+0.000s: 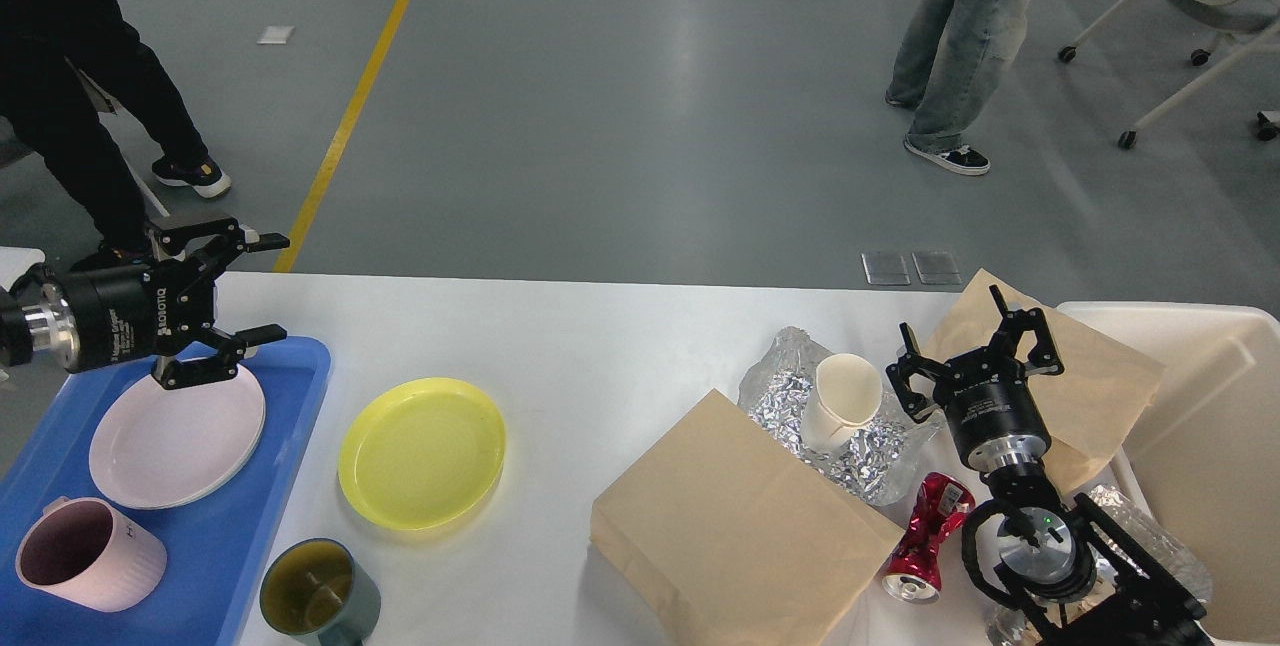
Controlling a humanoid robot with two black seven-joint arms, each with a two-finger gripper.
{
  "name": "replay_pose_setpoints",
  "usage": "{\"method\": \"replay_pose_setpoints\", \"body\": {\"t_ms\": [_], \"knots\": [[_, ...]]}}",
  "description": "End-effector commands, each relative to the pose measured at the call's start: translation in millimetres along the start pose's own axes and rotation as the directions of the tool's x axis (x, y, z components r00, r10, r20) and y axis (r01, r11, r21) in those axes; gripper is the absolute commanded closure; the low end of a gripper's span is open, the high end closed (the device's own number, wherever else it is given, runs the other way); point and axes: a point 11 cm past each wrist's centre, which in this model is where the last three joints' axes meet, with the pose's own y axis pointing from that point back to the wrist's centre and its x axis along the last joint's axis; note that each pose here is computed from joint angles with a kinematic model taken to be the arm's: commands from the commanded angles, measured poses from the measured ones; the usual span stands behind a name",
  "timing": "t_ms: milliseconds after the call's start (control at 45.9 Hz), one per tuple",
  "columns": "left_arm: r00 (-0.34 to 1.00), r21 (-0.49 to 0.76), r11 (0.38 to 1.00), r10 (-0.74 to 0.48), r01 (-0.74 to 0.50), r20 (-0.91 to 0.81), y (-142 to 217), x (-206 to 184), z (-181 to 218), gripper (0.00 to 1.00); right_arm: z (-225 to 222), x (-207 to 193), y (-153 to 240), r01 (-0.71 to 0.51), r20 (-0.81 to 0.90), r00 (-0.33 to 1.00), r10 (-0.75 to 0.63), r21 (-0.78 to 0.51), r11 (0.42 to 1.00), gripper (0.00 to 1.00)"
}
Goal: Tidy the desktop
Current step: 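Lift the left gripper up and away from the blue tray, then lower the left gripper onto the dark teal mug beside the tray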
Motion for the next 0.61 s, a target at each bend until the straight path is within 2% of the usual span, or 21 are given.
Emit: {"method": "replay_pose_setpoints", "body": {"t_ms": [0,153,371,501,589], "knots": [[0.986,0.135,0.991,-0.027,0.005,0.162,5.9,-1.9,39.3,0.03,0.3,-0.2,0.0,0.000,0.001,1.000,0.000,0.000,1.000,0.00],[0.924,0.271,0.962,-0.076,-0.031,0.376,-6.5,-19.0,101.5,0.03,-0.3,0.1,0.0,0.000,-0.001,1.000,0.000,0.000,1.000,0.00],[0.754,0.515,0.832,-0.199,-0.209,0.626,-23.2,-54.1,163.2,0.03,0.3,-0.2,0.0,0.000,0.001,1.000,0.000,0.000,1.000,0.00],[0.671,0.573,0.768,-0.266,-0.287,0.692,-24.3,-82.5,188.1,0.03,0.3,-0.2,0.0,0.000,0.001,1.000,0.000,0.000,1.000,0.00],[0.632,0.573,0.767,-0.297,-0.290,0.716,-26.5,-114.3,205.7,0.03,0.0,0.7,0.5,-0.001,-0.001,1.000,0.001,0.000,1.000,0.00]]}}
